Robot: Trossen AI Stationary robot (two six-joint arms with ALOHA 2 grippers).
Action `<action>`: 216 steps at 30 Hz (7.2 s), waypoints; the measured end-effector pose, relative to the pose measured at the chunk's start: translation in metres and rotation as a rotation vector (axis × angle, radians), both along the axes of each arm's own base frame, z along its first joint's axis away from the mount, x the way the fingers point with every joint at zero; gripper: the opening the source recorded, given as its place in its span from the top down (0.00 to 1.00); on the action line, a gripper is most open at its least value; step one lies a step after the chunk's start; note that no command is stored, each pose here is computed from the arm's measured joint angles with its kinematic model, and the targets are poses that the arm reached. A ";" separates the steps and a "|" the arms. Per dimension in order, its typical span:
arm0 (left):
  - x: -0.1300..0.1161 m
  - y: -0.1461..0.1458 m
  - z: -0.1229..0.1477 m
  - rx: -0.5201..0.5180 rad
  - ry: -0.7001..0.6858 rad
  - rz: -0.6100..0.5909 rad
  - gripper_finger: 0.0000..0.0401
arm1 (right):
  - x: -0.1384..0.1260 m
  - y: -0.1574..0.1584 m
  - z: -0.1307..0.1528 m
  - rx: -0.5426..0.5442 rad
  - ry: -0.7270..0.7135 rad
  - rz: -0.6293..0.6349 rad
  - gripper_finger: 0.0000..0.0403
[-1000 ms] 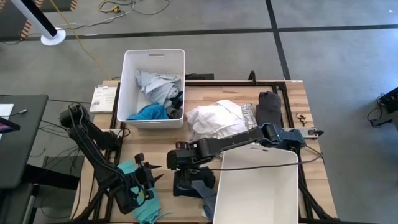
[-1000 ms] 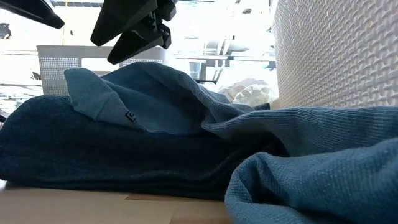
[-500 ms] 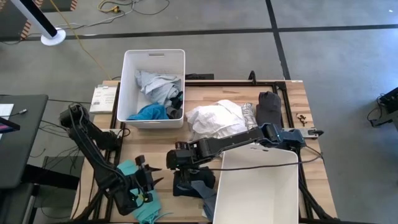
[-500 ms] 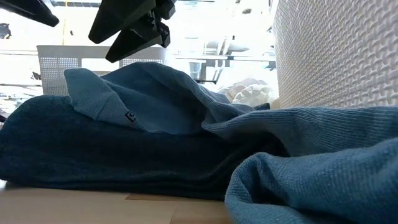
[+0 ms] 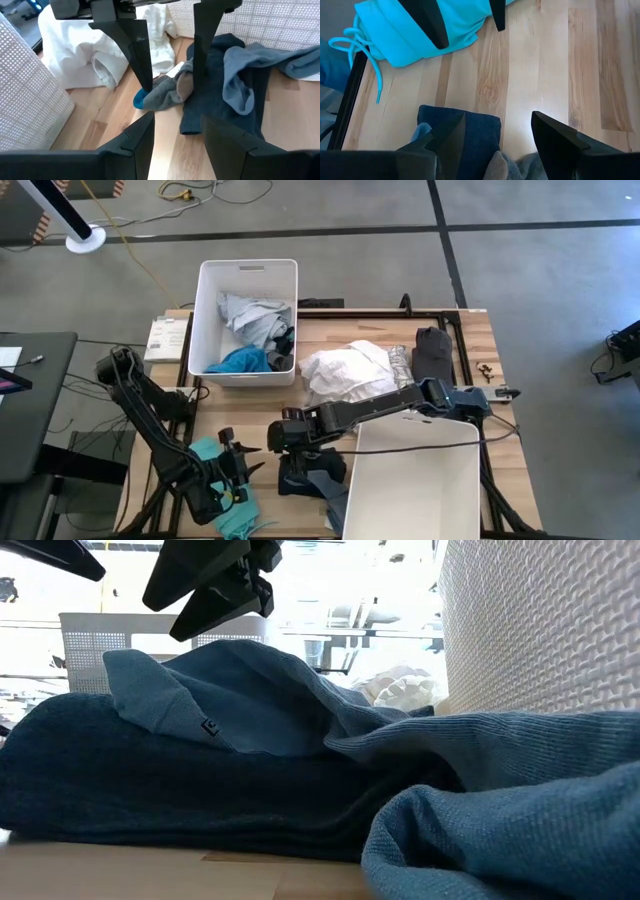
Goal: Sort clothes
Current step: Put the blue sock into the top white laundry bin
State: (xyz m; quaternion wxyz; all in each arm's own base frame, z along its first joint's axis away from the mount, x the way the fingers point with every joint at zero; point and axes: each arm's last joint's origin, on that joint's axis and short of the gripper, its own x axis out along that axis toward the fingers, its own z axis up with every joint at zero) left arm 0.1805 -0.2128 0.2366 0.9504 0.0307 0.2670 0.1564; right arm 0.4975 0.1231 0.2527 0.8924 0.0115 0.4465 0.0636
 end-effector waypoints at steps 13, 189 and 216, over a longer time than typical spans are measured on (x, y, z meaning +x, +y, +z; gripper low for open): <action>0.003 0.002 0.001 0.003 -0.012 0.011 0.61 | 0.000 0.000 0.000 0.000 0.000 0.000 0.40; -0.013 -0.011 -0.005 0.008 0.225 -0.226 0.61 | -0.053 -0.082 0.172 -0.208 -0.492 -0.056 1.00; -0.010 -0.014 -0.003 0.002 0.193 -0.244 0.61 | -0.007 -0.294 0.115 -0.189 -0.673 -0.355 1.00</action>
